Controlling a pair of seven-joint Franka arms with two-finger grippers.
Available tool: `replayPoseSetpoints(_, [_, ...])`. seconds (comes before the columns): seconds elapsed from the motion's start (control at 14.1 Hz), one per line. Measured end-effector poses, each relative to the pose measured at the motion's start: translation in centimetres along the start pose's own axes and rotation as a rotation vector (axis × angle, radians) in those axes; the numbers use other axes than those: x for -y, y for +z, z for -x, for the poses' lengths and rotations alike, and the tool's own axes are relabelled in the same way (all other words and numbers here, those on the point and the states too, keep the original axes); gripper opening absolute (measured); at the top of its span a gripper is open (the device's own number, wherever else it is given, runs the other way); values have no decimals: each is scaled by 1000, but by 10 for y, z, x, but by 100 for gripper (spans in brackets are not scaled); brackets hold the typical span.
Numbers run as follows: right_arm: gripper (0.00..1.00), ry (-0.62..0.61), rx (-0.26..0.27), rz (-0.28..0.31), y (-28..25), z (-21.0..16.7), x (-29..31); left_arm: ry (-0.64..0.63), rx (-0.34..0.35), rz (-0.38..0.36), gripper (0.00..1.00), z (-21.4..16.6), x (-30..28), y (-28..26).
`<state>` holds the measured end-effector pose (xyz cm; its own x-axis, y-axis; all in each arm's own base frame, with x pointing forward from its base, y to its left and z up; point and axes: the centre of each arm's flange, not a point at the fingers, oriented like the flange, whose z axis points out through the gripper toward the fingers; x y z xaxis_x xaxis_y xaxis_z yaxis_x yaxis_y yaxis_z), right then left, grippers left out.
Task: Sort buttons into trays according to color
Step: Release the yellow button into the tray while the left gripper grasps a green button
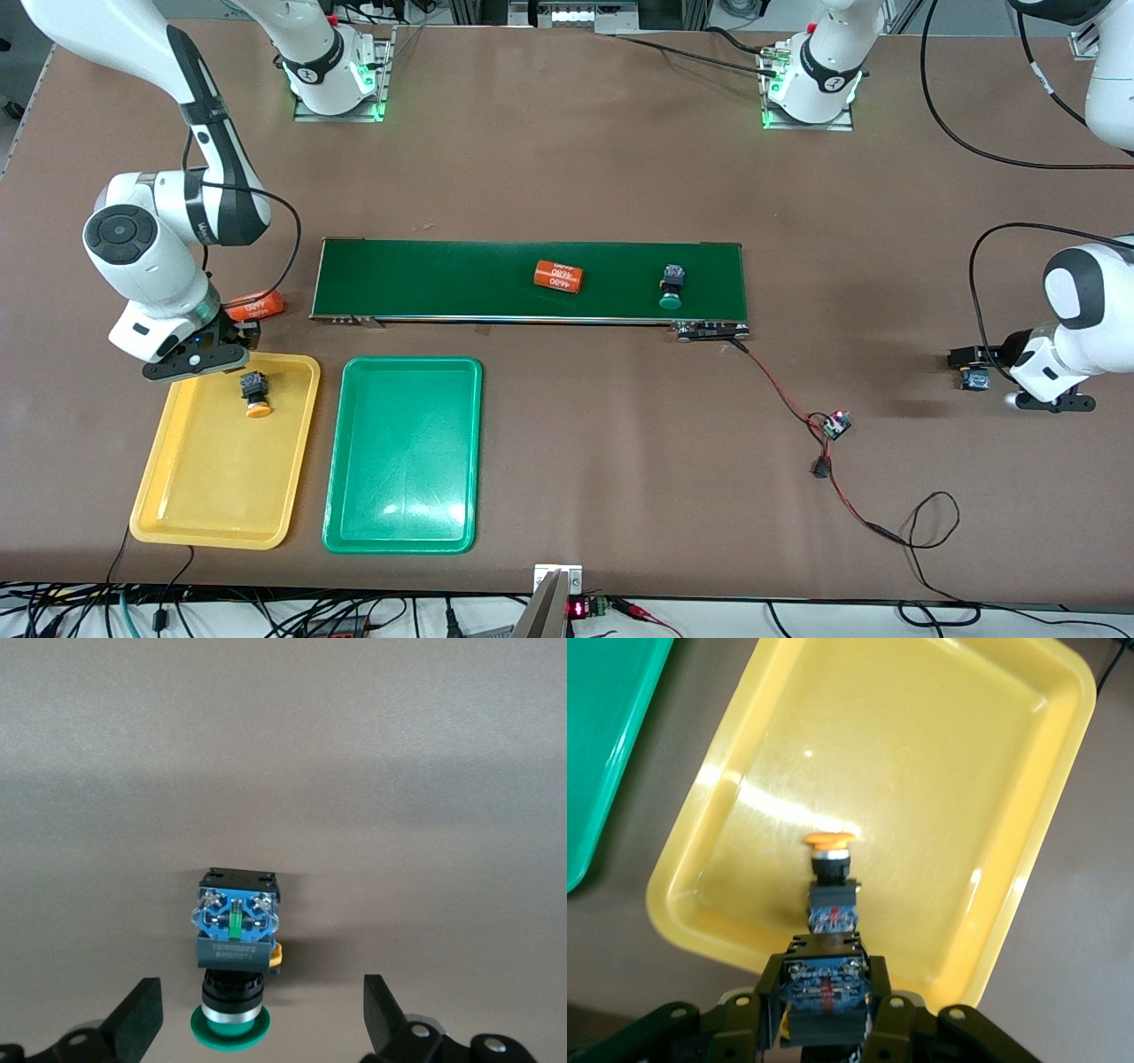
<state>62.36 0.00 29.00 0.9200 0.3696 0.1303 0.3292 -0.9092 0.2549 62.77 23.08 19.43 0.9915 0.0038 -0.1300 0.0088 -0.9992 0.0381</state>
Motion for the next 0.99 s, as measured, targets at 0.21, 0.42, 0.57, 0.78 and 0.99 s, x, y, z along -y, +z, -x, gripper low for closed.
replayPoseSetpoints(0.21, [41, -54, -70, 9, 13, -3, -4, -5, -1, 1, 100, 2, 6, 1])
replayPoseSetpoints(0.42, [41, -101, -108, 23, 26, 2, -21, 0, -5, -1, 100, 1, 6, 1])
replayPoseSetpoints(0.57, [41, -126, -129, 32, 38, 7, -32, 7, -14, -7, 100, 0, 6, 4])
replayPoseSetpoints(0.78, [41, -145, -151, 42, 56, 13, -43, 15, -16, -12, 100, -1, 6, 12])
replayPoseSetpoints(0.99, [41, -156, -174, 46, 73, 14, -42, 15, -26, -13, 100, -3, 6, 15])
